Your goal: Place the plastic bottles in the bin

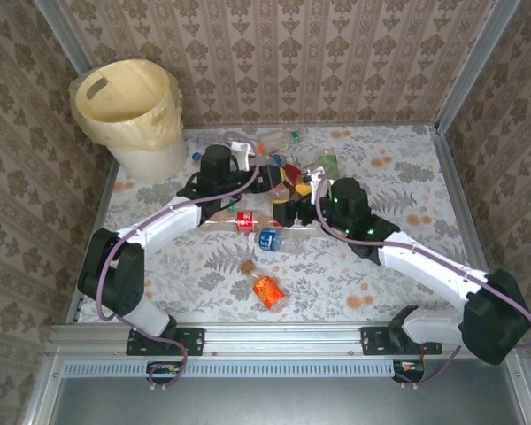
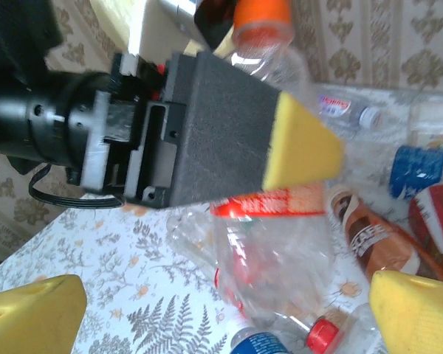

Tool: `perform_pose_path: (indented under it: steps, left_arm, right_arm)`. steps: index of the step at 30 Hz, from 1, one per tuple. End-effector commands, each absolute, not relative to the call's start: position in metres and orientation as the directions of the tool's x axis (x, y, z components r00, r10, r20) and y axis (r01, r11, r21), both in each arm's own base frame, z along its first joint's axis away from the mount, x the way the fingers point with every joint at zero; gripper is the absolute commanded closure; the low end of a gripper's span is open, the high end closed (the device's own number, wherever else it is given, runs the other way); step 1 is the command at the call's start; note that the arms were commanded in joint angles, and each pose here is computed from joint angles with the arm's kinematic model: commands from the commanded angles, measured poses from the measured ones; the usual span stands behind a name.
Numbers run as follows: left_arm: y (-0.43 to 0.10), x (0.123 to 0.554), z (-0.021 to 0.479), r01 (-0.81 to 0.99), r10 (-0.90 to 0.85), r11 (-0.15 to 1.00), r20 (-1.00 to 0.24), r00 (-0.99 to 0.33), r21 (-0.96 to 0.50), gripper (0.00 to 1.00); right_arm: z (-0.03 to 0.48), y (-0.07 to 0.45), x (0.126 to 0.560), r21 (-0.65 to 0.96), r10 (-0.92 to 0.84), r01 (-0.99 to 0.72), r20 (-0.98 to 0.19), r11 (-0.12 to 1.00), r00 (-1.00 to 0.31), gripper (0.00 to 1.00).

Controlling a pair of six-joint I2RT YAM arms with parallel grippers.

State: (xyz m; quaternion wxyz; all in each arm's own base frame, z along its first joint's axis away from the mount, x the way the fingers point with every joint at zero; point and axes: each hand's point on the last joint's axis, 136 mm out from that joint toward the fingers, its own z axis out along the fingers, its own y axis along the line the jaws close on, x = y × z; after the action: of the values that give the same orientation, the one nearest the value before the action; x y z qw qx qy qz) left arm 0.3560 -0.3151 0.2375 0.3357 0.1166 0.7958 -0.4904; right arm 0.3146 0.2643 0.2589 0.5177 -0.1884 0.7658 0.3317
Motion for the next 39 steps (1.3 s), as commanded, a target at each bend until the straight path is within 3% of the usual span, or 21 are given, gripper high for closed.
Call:
perform_pose_path:
  steps: [1, 8, 13, 18, 22, 27, 39]
  left_arm:
    - [-0.278, 0.374, 0.249, 0.484, -0.202, 0.590, -0.699, -0.686, -0.646, 0.48]
    - [-0.177, 0.414, 0.273, 0.227, -0.216, 0.893, -0.813, -0.541, -0.388, 0.46]
    - [-0.111, 0.436, 0.315, 0.076, -0.256, 0.947, -0.875, -0.412, -0.313, 0.46]
    - [-0.065, 0.457, 0.357, -0.009, -0.262, 0.962, -0.917, -0.300, -0.272, 0.46]
    - [-0.046, 0.480, 0.390, 0.005, -0.210, 0.977, -0.960, -0.186, -0.215, 0.43]
    - [-0.019, 0.516, 0.424, -0.020, -0.164, 0.986, -0.980, -0.110, -0.163, 0.43]
    - [0.029, 0.593, 0.436, -0.039, -0.083, 0.996, -0.993, -0.081, -0.080, 0.41]
  right_arm:
    - [0.272, 0.242, 0.314, 0.266, 0.089, -0.577, -0.944, 0.772, -0.317, 0.00]
    - [0.257, 0.170, 0.326, 0.265, 0.195, -0.249, -0.942, 0.932, -0.273, 0.00]
    - [0.234, 0.118, 0.330, 0.383, 0.365, -0.010, -0.887, 0.924, -0.282, 0.00]
    - [0.227, 0.098, 0.325, 0.517, 0.501, 0.005, -0.827, 0.856, -0.255, 0.00]
    - [0.214, 0.074, 0.320, 0.533, 0.539, 0.099, -0.800, 0.840, -0.265, 0.00]
    - [0.214, 0.068, 0.317, 0.541, 0.542, 0.089, -0.790, 0.836, -0.286, 0.00]
    - [0.210, 0.074, 0.316, 0.537, 0.528, 0.069, -0.784, 0.841, -0.328, 0.00]
